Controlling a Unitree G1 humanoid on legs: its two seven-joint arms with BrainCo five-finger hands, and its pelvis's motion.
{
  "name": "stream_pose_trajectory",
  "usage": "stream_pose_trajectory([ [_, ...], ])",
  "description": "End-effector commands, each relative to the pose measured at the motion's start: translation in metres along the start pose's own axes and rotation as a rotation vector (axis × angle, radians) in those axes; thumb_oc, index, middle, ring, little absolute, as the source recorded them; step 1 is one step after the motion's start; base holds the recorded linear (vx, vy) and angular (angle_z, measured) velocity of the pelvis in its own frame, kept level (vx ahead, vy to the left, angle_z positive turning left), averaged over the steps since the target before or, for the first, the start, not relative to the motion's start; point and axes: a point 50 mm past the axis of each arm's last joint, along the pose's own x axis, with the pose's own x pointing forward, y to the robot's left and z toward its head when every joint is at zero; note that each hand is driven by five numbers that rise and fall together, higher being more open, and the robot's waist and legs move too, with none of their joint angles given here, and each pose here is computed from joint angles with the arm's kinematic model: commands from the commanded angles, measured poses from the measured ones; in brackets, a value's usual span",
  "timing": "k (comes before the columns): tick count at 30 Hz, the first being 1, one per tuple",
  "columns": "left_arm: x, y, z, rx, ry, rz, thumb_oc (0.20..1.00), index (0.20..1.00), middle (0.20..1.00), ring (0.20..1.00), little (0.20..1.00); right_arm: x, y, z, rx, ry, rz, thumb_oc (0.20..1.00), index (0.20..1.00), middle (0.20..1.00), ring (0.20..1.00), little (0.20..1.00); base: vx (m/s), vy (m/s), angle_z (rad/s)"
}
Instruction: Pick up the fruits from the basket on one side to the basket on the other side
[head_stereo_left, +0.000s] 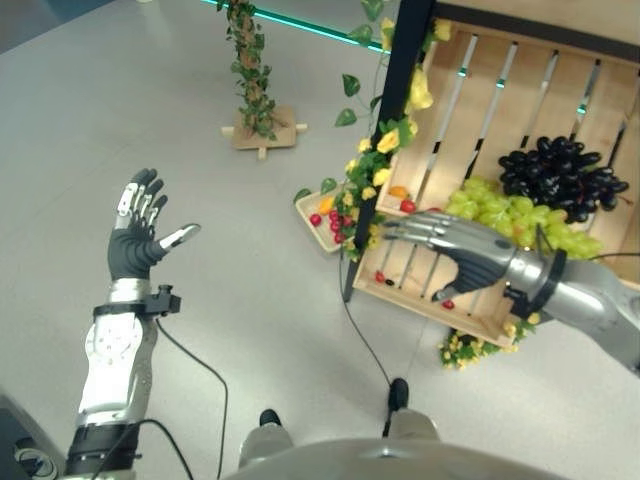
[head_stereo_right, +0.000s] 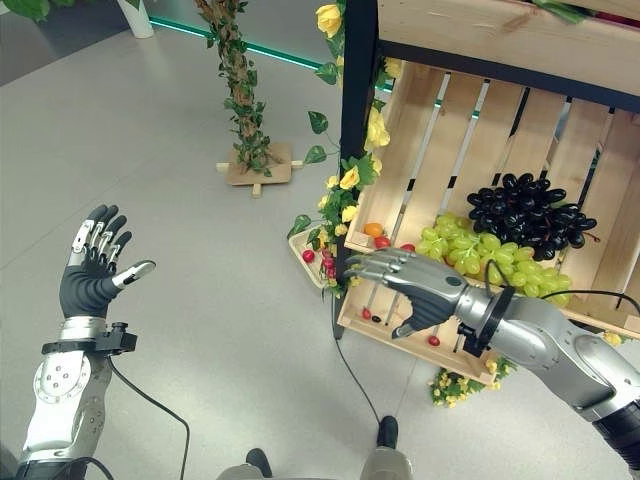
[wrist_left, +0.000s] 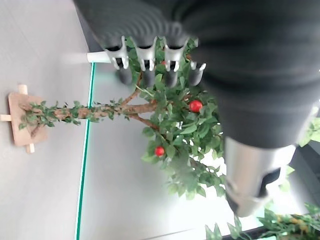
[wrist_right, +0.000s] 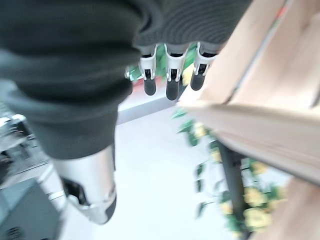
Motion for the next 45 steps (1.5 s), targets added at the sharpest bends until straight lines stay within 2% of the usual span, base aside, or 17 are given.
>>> stream_pose_trajectory([
  [1,0.005,0.006,0.03,0.058,-0.155,-0.02,1.0,1.0,1.0,1.0,1.0,0.009,-0.021,0.024,0.031,-0.164,-0.071,1.0,1.0,1.0,1.0,1.0,-0.01,0.069,0.03],
  [24,0.015,0.002,0.034,0.081,-0.179,-0.044,1.0,1.0,1.0,1.0,1.0,0.001,0.005,0.004,0.163,-0.022,-0.104,1.0,1.0,1.0,1.0,1.0,0.04,0.152,0.34],
  [28,0.018,-0.002,0.027,0.055,-0.154,-0.058,1.0,1.0,1.0,1.0,1.0,-0.009,0.009,0.0,0.212,0.011,-0.075,1.0,1.0,1.0,1.0,1.0,0.15,-0.071,0.8],
  [34,0.021,-0.017,0.026,0.012,-0.163,-0.118,1.0,1.0,1.0,1.0,1.0,-0.024,0.005,-0.007,0.238,0.072,-0.124,1.0,1.0,1.0,1.0,1.0,0.11,-0.176,1.59],
  [45,0.018,-0.018,0.027,-0.013,-0.159,-0.122,1.0,1.0,1.0,1.0,1.0,-0.039,0.007,-0.018,0.268,0.159,-0.177,1.0,1.0,1.0,1.0,1.0,0.02,-0.17,0.88],
])
